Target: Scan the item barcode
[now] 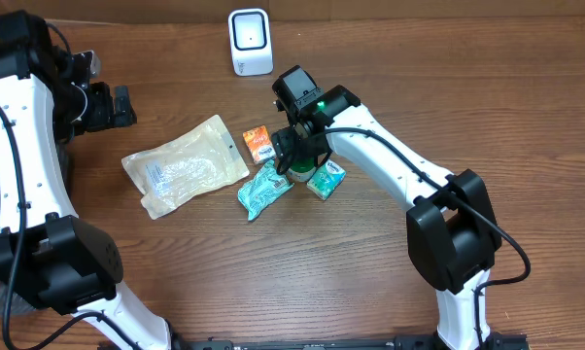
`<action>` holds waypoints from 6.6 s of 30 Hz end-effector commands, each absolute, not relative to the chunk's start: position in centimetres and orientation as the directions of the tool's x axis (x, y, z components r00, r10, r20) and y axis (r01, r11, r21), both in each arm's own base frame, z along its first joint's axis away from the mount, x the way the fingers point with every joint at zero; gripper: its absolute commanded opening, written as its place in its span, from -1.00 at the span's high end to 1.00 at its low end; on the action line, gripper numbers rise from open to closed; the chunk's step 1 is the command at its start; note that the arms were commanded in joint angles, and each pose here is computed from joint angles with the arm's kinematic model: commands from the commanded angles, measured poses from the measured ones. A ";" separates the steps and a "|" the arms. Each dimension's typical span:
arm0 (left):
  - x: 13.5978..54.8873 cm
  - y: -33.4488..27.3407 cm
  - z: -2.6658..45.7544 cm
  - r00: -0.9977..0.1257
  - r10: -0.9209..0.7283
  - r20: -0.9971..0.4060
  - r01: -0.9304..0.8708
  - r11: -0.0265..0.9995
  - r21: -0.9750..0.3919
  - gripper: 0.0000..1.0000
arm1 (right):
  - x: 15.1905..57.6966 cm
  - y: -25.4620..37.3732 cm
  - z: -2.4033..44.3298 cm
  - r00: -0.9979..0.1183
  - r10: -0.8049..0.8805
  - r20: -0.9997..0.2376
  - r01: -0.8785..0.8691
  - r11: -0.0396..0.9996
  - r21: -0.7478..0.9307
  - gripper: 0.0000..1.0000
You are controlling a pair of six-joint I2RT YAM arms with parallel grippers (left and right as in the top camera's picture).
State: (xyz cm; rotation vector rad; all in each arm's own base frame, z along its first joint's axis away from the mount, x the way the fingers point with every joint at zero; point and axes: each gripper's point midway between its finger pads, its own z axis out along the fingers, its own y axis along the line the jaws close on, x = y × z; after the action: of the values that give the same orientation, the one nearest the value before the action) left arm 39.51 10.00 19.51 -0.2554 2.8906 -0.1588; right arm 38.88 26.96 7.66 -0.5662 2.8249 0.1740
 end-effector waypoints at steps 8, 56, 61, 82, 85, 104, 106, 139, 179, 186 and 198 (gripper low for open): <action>39.9 9.5 20.8 -0.947 -0.192 -0.258 -0.160 0.977 -0.141 -0.99 | 39.3 27.0 8.4 -0.792 -0.533 -0.297 -0.557 0.830 -0.005 -0.42; 39.9 9.5 20.7 -0.947 -0.192 -0.258 -0.160 0.977 -0.141 -0.99 | 39.1 25.8 14.7 -0.548 -0.789 -0.279 -0.787 0.599 -0.147 -0.94; 39.9 9.5 20.7 -0.947 -0.192 -0.258 -0.160 0.977 -0.141 -0.99 | 38.7 25.5 18.4 -0.735 -0.596 -0.324 -0.610 0.790 -0.069 -1.00; 39.9 9.5 20.8 -0.947 -0.192 -0.258 -0.160 0.977 -0.141 -0.99 | 39.2 21.4 15.2 -0.985 0.058 -0.163 0.042 0.994 0.099 -0.96; 39.9 9.5 20.8 -0.947 -0.192 -0.258 -0.160 0.977 -0.141 -0.99 | 39.4 21.5 13.2 -0.982 0.113 -0.150 0.098 0.990 0.103 -0.93; 39.9 9.5 20.7 -0.947 -0.192 -0.258 -0.160 0.977 -0.141 -0.99 | 39.6 21.9 9.6 -0.967 0.208 -0.143 0.192 0.974 0.121 -0.82; 39.9 9.5 20.8 -0.947 -0.192 -0.258 -0.160 0.977 -0.141 -0.99 | 39.8 22.0 9.7 -0.961 0.232 -0.148 0.214 0.968 0.131 -0.80; 39.9 9.5 20.7 -0.947 -0.192 -0.257 -0.160 0.977 -0.141 -0.99 | 39.5 22.3 7.0 -0.953 0.272 -0.133 0.254 0.957 0.141 -0.73; 39.9 9.5 20.7 -0.947 -0.192 -0.257 -0.160 0.977 -0.141 -0.99 | 39.1 23.1 7.0 -0.791 -0.584 -0.183 -0.593 0.805 -0.011 0.24; 39.9 9.5 20.7 -0.947 -0.192 -0.258 -0.159 0.977 -0.141 -0.99 | 39.3 22.4 7.0 -0.541 -0.828 -0.144 -0.823 0.557 -0.109 0.20; 39.9 9.5 20.7 -0.947 -0.192 -0.258 -0.159 0.977 -0.141 -0.99 | 40.6 22.3 10.7 -0.609 -0.767 -0.200 -0.753 0.639 -0.159 -0.43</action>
State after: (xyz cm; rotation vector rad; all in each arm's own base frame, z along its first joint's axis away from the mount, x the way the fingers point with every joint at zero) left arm 39.53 9.95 19.52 -0.2553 2.8894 -0.1631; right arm 38.75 21.15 6.89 -1.4251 2.6335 -0.0963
